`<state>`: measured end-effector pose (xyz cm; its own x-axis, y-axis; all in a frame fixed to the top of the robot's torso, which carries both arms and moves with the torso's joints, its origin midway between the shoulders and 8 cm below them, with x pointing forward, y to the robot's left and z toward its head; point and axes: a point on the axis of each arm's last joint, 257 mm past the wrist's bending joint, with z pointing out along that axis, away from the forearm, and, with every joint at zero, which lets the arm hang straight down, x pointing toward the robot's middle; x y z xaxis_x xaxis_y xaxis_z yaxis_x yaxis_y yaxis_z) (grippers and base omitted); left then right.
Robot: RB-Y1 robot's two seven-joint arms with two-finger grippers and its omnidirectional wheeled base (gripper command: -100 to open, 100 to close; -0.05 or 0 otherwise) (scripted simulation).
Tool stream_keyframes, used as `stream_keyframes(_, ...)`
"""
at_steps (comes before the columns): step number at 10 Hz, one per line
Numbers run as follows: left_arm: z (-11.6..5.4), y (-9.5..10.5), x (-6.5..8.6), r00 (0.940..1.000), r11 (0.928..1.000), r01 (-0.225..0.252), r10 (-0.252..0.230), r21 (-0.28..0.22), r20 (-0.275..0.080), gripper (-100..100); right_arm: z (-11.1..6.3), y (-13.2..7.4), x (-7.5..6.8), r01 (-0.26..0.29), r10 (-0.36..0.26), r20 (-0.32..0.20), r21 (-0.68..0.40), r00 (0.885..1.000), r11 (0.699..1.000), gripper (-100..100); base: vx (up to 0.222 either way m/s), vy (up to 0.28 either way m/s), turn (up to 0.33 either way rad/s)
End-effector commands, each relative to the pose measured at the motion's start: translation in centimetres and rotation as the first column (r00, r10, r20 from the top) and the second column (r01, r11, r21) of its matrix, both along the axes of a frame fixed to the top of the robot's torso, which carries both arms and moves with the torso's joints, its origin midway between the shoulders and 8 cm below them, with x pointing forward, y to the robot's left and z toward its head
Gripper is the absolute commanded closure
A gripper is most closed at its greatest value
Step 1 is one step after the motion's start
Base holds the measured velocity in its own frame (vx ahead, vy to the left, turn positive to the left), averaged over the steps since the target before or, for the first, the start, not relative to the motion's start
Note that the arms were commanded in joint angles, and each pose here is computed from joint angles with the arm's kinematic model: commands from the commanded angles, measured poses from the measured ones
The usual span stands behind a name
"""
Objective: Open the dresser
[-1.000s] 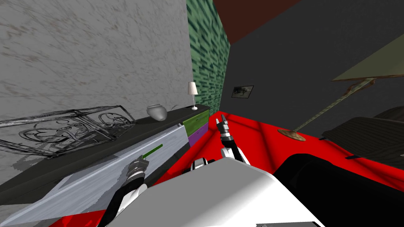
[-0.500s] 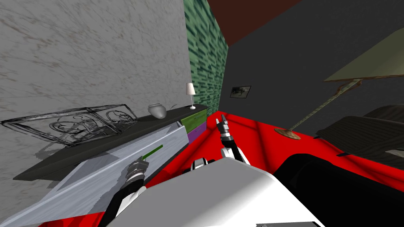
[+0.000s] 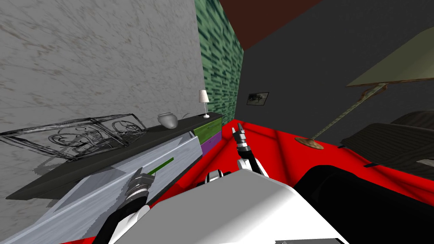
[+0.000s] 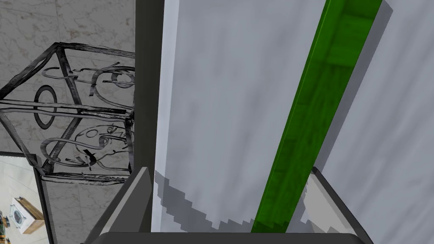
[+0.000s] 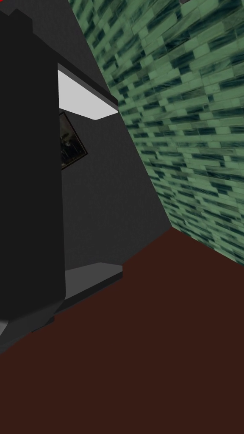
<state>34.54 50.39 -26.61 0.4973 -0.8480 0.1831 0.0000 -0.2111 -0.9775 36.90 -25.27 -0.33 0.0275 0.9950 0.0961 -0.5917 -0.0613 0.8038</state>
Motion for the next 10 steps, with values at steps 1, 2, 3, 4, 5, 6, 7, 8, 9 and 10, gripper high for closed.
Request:
stream_keyframes(1,1.3,0.3,-0.8,1.0000,1.0000,-0.001,0.001,-0.003,-0.002,-100,0.0,0.0,0.0,0.000,0.000,0.000,0.000,1.000,1.000,0,0.023,-0.015,-0.013)
stream_keyframes(2,1.8,0.4,-1.0,1.0000,1.0000,-0.001,0.001,-0.004,-0.002,-100,0.0,0.0,0.0,0.000,0.000,0.000,0.000,1.000,1.000,0,0.018,-0.015,-0.013)
stream_keyframes(3,2.4,0.5,-1.3,1.0000,1.0000,-0.001,0.001,-0.004,-0.003,-100,0.0,0.0,0.0,0.000,0.000,0.000,0.000,1.000,1.000,0,0.013,-0.015,-0.010)
stream_keyframes(4,1.3,0.5,-1.2,0.9998,0.9999,-0.004,0.004,-0.012,-0.018,-100,0.0,0.0,0.0,0.000,0.000,0.000,0.000,1.000,1.000,0,0.010,-0.003,0.002)
stream_keyframes(5,1.1,0.5,-1.3,0.9997,0.9999,-0.005,0.005,-0.014,-0.023,0,0.0,0.0,0.0,0.000,0.000,0.000,0.000,1.000,1.000,0,0.000,0.000,0.000)
stream_keyframes(6,0.9,0.5,-1.4,0.9996,0.9998,-0.006,0.006,-0.017,-0.028,0,0.0,0.0,0.0,0.000,0.000,0.000,0.000,1.000,1.000,0,0.000,0.000,0.000)
stream_keyframes(7,0.7,0.4,-1.4,0.9995,0.9998,-0.007,0.006,-0.019,-0.031,0,0.0,0.0,0.0,0.000,0.000,0.000,0.000,1.000,1.000,0,0.000,0.000,0.000)
stream_keyframes(8,0.6,0.4,-1.5,0.9994,0.9998,-0.008,0.007,-0.020,-0.034,0,0.0,0.0,0.0,0.000,0.000,0.000,0.000,1.000,1.000,0,0.000,0.000,0.000)
stream_keyframes(9,0.5,0.4,-1.5,0.9993,0.9997,-0.008,0.007,-0.021,-0.035,0,0.0,0.0,0.0,0.000,0.000,0.000,0.000,1.000,1.000,0,0.000,0.000,0.000)
stream_keyframes(10,0.4,0.4,-1.6,0.9993,0.9997,-0.009,0.008,-0.022,-0.037,0,0.0,0.0,0.0,0.000,0.000,0.000,0.000,1.000,1.000,0,0.000,0.000,0.000)
